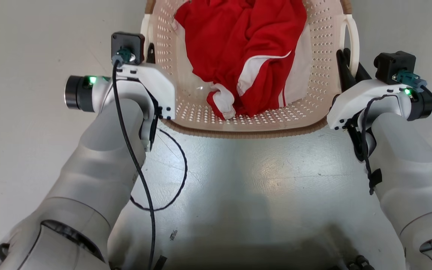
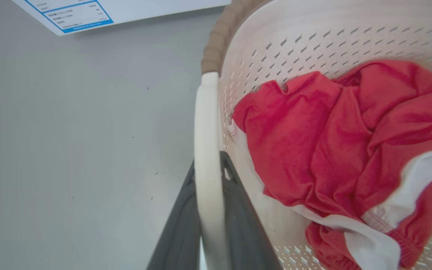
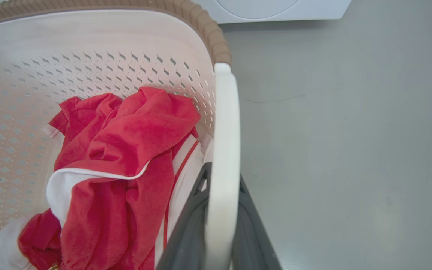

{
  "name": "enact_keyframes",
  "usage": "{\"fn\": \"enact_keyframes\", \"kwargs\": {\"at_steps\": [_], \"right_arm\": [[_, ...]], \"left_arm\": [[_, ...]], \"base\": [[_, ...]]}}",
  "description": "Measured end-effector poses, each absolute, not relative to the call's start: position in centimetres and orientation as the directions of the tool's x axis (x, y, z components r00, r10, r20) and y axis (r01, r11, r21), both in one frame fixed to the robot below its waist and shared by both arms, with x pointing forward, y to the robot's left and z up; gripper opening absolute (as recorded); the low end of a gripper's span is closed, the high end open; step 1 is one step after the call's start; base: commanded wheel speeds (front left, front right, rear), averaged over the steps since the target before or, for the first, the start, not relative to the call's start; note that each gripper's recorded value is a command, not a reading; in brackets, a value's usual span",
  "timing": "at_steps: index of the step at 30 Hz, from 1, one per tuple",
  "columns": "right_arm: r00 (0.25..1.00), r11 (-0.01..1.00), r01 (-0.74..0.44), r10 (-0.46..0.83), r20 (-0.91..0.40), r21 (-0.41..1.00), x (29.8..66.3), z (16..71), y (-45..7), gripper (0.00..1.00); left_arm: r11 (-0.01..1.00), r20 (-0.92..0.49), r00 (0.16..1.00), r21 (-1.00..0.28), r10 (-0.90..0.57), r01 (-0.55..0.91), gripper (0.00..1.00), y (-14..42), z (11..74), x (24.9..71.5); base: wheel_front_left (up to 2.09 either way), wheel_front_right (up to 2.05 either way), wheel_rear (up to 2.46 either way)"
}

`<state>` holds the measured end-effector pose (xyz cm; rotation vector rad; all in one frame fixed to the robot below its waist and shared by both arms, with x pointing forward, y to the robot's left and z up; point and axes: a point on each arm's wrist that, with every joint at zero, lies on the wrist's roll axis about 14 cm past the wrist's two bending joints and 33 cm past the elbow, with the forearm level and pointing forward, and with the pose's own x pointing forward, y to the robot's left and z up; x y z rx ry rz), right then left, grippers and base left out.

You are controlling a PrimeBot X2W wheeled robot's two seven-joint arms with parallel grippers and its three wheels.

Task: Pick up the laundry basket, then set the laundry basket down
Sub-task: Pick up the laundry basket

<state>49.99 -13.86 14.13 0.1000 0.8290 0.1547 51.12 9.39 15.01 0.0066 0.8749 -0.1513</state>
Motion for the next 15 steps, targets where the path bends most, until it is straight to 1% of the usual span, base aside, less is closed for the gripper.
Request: {"fn": "enact_keyframes", "kwargs": {"at_steps": [6,9,15], "right_arm": [[0.663,0.983,-0.107,0.182,-0.726,0.149,49.9,15.0,-13.6,0.0],[0.664,0.982,-0.113,0.186,-0.725,0.148,49.9,15.7,-13.5,0.0],[0.654,0.981,-0.126,0.195,-0.731,0.148,49.3,17.4,-13.2,0.0]], "left_arm": [[0.992,-0.777,0.619,-0.062,-0.116,0.109,0.0,9.6,15.8,50.5],[0.989,-0.774,0.619,-0.057,-0.129,0.134,0.0,9.4,16.4,50.0],[0.99,-0.801,0.588,-0.044,-0.114,0.132,0.0,9.6,17.6,48.4]], "base": [[0.0,0.0,0.0],[0.0,0.0,0.0],[0.0,0.0,0.0]]}}
